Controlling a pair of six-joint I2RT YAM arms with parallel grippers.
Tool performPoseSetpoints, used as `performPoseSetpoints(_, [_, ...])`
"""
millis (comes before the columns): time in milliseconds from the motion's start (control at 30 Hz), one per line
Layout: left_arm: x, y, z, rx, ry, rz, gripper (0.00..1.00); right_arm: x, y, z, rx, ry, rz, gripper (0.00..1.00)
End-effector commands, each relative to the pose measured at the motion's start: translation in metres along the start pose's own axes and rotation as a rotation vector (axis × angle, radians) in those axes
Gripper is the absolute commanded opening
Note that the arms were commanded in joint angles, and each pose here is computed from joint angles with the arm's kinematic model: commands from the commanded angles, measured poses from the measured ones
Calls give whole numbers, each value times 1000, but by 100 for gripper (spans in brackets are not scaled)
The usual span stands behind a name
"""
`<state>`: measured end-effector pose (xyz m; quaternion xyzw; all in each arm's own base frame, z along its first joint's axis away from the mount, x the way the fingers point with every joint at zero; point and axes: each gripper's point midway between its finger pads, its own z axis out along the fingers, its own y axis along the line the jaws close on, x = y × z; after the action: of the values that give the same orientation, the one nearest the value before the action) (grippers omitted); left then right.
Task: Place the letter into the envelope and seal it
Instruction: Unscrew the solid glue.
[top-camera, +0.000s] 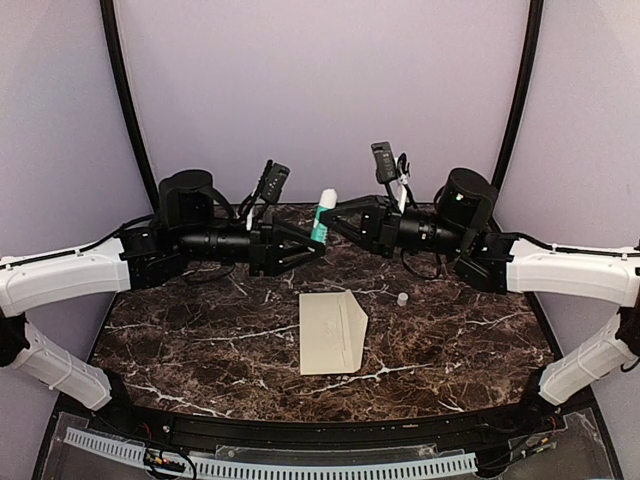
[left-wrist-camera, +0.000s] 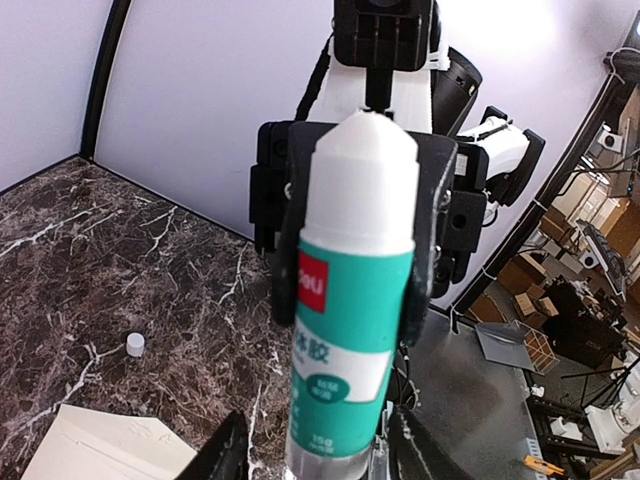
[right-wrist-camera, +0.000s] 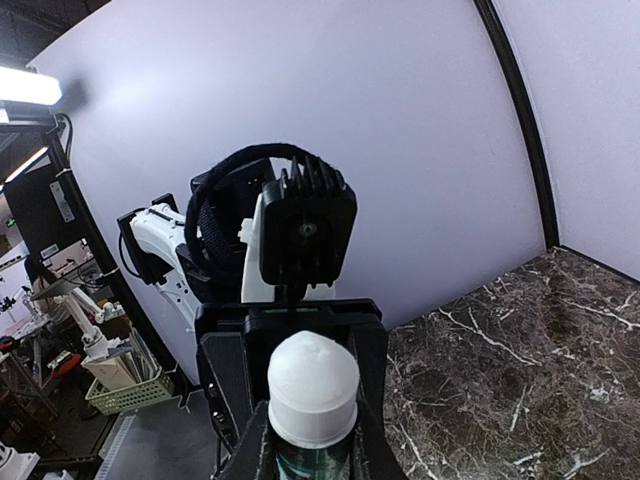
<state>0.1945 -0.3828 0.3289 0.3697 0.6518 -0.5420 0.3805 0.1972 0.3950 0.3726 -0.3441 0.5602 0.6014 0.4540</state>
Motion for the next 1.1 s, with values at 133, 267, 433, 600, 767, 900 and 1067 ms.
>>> performPoseSetpoints(133, [-17,-10,1,46,-39,31,25,-16,10,4,-47,-30,-28,0])
performPoseSetpoints(267, [-15,-8,2,38,-33,24,10,-16,10,4,-46,-31,-26,0])
performPoseSetpoints(433, [-22,-7,-3,10,-76,33,0,-13,9,5,-52,-26,-11,18])
performPoseSetpoints(600, [-30,-5,-9,-17,-135,42,0,-3,9,6,-80,-13,33,23])
performPoseSetpoints(767, [-31,-2,-12,-30,-147,41,0,4,12,8,-105,-3,58,26])
performPoseSetpoints(900, [-32,-2,-13,-32,-150,38,0,9,14,11,-114,16,61,29])
performPoseSetpoints(1067, [-30,-3,-12,-16,-143,34,0,11,15,13,-123,24,63,23])
